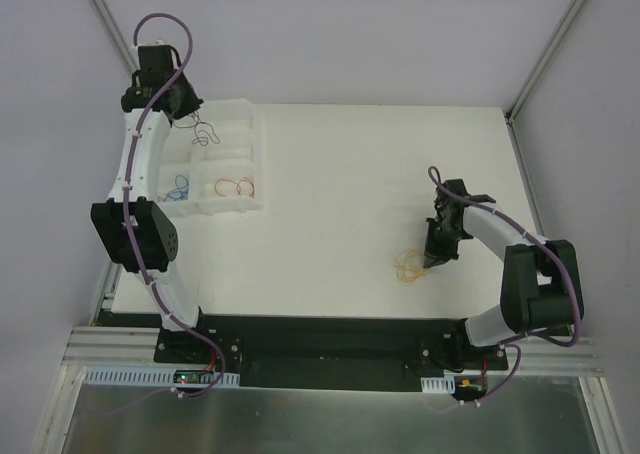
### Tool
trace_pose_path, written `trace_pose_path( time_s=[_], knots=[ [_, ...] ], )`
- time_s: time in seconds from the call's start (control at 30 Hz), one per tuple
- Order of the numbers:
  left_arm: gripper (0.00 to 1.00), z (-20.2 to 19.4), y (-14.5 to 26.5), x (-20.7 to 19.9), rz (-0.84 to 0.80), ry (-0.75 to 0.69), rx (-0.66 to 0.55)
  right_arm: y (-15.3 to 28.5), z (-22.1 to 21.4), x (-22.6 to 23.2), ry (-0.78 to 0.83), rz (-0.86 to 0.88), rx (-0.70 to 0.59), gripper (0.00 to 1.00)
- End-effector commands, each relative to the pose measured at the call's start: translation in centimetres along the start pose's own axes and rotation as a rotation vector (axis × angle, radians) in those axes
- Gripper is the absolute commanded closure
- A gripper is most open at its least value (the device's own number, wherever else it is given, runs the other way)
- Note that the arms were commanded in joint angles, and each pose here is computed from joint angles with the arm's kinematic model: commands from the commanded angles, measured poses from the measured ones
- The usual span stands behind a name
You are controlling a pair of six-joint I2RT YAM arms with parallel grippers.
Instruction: Untangle the cables
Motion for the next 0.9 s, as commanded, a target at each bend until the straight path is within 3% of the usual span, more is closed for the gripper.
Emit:
trace_pose_path(
  time_s=[0.0, 0.17, 0.47, 0.8, 0.83, 0.87],
  knots=[
    [1.0, 3.2, -2.0, 1.7, -0.007, 0.166, -0.044, 1.4, 1.5, 0.5, 0.005, -0.01, -0.007, 0.98],
    [1.0, 3.7, -4.9, 4.7, 0.043, 0.291, -0.015, 1.9, 3.3, 0.9, 0.015, -0.016, 0.003, 0.98],
    [1.0, 2.8, -7.7, 7.6, 0.183, 0.318, -0.042, 3.1, 4.5, 1.1, 0.045, -0.045, 0.044, 0.98],
    [1.0, 2.5, -11.4, 10.2, 0.223, 0.418, 0.004, 4.5, 5.2, 1.4, 0.079, -0.057, 0.056, 0.98],
    [0.99, 2.5, -11.5, 10.2, 0.223, 0.416, 0.004, 4.7, 5.2, 1.5, 0.086, -0.055, 0.052, 0.98],
    [0.86, 2.6, -11.4, 10.1, 0.22, 0.413, 0.001, 4.8, 5.2, 1.5, 0.092, -0.054, 0.047, 0.98]
  ],
)
Point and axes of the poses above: each gripper's point midway between its finger pads, its own y axis back along the fingers, its own x axis along the line the jaws close on, z = x × y, the point moved 10 cm from there along y, back along the fingers, and after that the axes turned 13 degrees about y, right-handed, at the moved point
